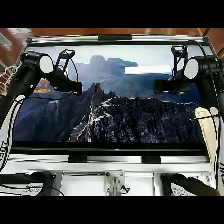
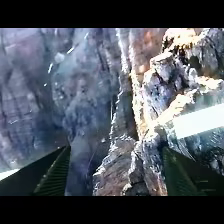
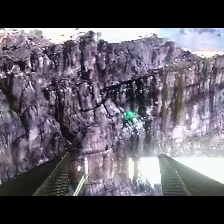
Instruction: Fold the shirts.
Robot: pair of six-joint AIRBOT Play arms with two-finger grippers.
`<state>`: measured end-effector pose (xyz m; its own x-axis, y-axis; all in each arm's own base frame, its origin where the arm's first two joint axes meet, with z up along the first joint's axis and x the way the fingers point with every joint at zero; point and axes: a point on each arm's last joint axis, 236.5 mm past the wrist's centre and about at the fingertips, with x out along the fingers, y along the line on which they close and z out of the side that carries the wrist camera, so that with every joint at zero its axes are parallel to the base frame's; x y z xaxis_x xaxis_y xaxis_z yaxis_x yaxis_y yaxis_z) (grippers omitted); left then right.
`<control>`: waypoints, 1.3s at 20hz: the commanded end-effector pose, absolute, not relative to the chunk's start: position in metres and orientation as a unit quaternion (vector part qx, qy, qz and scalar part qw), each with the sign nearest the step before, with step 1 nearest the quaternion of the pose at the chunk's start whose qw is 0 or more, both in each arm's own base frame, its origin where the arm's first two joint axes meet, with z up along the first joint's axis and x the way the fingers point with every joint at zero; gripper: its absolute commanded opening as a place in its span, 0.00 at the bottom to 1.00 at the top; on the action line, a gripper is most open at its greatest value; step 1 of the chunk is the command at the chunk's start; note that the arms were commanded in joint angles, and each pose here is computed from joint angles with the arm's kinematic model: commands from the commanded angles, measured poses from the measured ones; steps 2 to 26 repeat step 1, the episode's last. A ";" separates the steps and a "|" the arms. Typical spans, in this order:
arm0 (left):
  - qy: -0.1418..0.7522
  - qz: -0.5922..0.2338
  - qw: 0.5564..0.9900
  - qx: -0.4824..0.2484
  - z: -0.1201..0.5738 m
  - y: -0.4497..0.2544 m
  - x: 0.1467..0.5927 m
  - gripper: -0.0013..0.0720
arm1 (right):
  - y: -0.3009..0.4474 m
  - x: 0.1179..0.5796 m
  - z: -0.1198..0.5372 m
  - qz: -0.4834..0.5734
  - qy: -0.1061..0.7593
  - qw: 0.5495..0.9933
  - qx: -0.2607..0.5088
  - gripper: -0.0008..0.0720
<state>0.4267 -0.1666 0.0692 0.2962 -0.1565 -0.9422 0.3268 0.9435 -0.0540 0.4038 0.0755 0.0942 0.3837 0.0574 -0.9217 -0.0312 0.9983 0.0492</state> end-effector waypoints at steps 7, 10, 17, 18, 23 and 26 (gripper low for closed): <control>0.568 -0.151 0.806 0.075 0.070 -0.167 0.430 0.95 | 0.076 0.404 0.094 0.027 0.554 0.832 0.011 0.91; 0.568 -0.151 0.806 0.075 0.070 -0.167 0.430 0.95 | 0.076 0.404 0.094 0.027 0.554 0.832 0.011 0.91; 0.568 -0.151 0.806 0.075 0.070 -0.167 0.430 0.95 | 0.076 0.404 0.094 0.027 0.554 0.832 0.011 0.91; 0.568 -0.151 0.806 0.075 0.070 -0.167 0.430 0.95 | 0.076 0.404 0.094 0.027 0.554 0.832 0.011 0.91; 0.568 -0.151 0.806 0.075 0.070 -0.167 0.430 0.95 | 0.076 0.404 0.094 0.027 0.554 0.832 0.011 0.91; 0.568 -0.151 0.806 0.075 0.070 -0.167 0.430 0.95 | 0.076 0.404 0.094 0.027 0.554 0.832 0.011 0.91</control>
